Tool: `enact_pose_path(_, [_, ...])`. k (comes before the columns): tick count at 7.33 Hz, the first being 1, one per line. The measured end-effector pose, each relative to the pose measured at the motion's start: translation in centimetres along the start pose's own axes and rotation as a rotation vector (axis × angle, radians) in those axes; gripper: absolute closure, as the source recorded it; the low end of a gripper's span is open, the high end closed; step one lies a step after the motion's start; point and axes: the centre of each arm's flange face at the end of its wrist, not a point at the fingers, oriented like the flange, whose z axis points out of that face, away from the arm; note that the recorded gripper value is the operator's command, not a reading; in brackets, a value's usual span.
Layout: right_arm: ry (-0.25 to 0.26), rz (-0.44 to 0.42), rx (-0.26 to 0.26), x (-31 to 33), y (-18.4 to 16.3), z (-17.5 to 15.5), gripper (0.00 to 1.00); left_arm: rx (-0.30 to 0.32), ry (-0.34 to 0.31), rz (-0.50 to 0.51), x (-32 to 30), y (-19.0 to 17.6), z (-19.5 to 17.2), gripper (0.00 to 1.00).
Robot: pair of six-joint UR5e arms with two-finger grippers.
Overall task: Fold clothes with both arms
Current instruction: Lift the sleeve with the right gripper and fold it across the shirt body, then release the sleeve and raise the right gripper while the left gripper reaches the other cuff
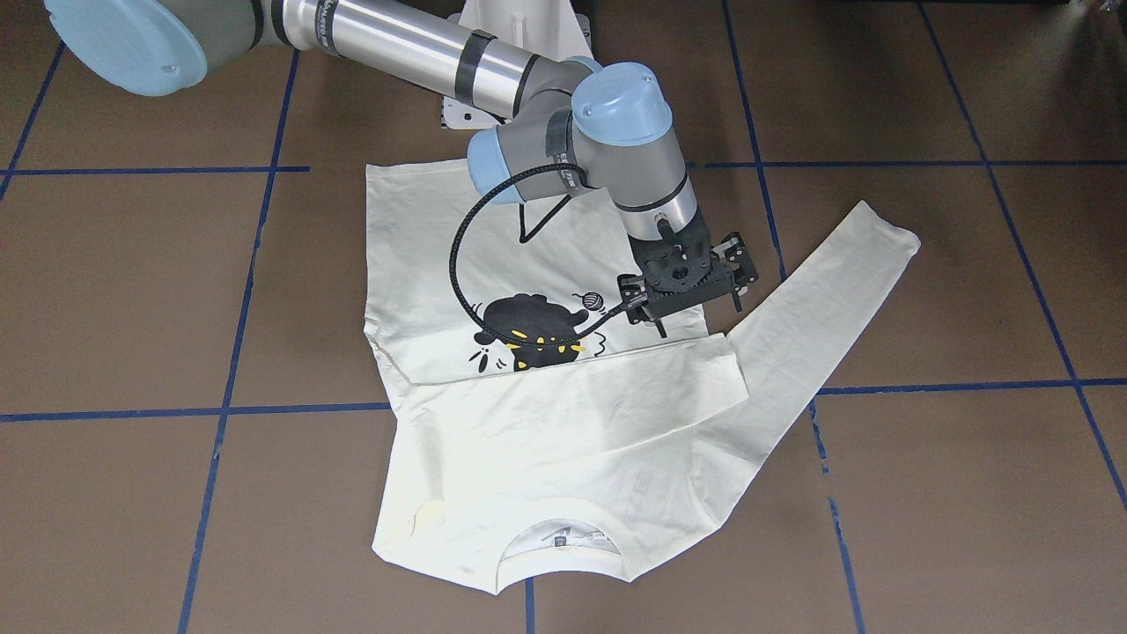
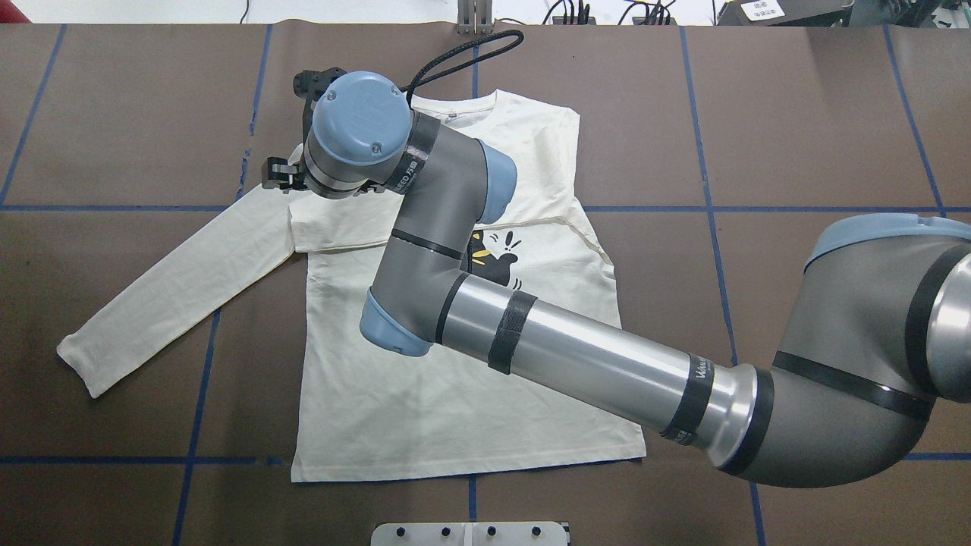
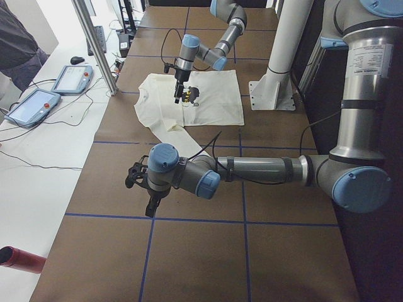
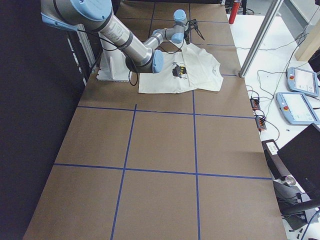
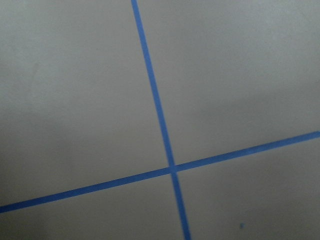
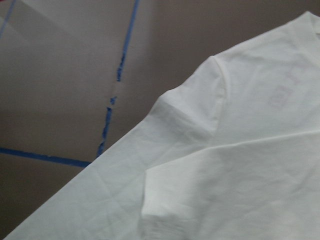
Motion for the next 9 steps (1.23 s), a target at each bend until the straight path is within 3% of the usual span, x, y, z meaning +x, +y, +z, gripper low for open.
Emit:
enact_pose_path(2, [0.190, 0.080, -0.112, 7.4, -4.1, -3.5, 0.00, 0.026, 0.050, -0.165, 6.8, 2.3, 4.7, 0.00])
enact_pose_path(3, [0.256, 0.062, -0.151, 13.1, -5.4, -5.2, 0.00, 0.030, 0.067, -0.263, 10.8, 4.5, 6.5, 0.00])
enact_pose_path(4, [0.290, 0.020, -0.192, 19.6, -6.8, -7.2, 0.00, 0.025, 0.071, -0.357, 15.2, 7.2, 7.6, 0.01])
enact_pose_path(6, [0.280, -0.052, -0.268, 31.5, -9.6, -11.5, 0.00, -0.007, 0.072, -0.523, 21.7, 12.1, 8.6, 0.01])
enact_pose_path(9, [0.281, -0.095, -0.287, 38.3, -9.8, -13.6, 0.00, -0.035, 0.010, -0.622, 25.5, 17.7, 11.1, 0.02])
